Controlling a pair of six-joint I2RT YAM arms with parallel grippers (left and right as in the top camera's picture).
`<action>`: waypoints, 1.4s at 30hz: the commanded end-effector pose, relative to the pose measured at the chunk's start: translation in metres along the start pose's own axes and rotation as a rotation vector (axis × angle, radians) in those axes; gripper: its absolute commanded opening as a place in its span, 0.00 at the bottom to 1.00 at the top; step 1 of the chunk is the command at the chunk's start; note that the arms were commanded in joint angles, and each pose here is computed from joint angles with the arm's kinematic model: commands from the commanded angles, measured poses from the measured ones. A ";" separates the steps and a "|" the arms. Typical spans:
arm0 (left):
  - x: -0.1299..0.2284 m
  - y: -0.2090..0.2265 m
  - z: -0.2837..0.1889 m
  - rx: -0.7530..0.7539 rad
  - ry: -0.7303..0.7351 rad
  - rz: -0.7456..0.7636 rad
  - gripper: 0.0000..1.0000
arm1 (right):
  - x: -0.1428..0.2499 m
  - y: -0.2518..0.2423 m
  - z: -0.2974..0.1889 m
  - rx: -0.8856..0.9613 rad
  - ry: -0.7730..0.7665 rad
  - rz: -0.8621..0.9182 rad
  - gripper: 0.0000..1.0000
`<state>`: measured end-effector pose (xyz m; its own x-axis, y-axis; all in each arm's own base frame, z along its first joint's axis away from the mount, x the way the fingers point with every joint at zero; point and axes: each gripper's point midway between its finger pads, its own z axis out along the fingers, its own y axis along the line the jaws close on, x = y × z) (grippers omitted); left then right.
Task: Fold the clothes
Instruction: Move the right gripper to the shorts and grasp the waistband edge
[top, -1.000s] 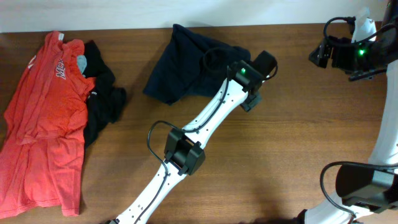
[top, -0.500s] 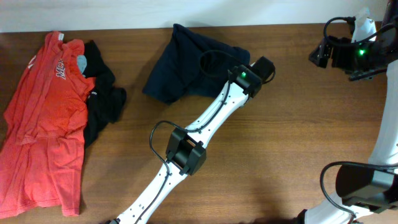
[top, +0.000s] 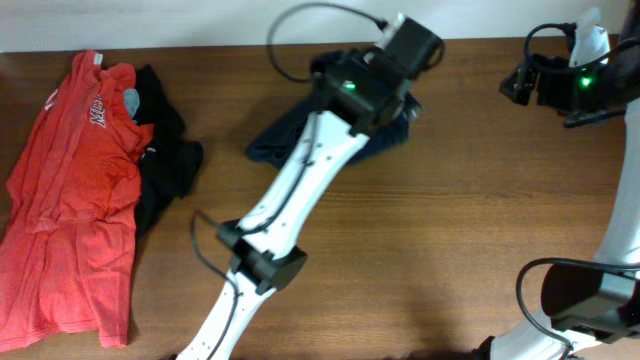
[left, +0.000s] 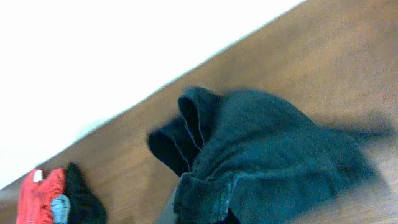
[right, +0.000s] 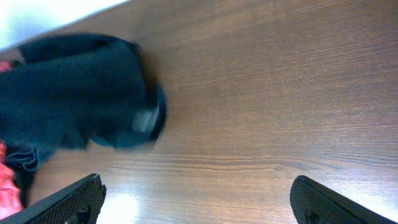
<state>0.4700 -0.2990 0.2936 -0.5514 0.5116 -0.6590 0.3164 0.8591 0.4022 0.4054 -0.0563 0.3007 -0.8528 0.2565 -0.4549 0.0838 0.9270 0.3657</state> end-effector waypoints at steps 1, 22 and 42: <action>-0.007 0.016 -0.012 -0.026 -0.030 -0.041 0.01 | -0.004 -0.003 -0.007 -0.106 -0.024 0.057 1.00; -0.037 0.068 0.001 -0.095 -0.147 -0.188 0.01 | 0.094 0.049 0.102 -0.480 0.277 -0.051 0.95; -0.047 0.099 -0.060 -0.095 -0.220 -0.226 0.01 | 0.058 0.087 0.193 -0.392 0.049 0.058 0.94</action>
<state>0.5022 -0.2569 0.3438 -0.4925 0.3768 -0.7845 0.1739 0.9258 0.3355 0.4647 0.0801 0.1539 -0.8706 0.2864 -0.4001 -0.0802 0.7196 0.6897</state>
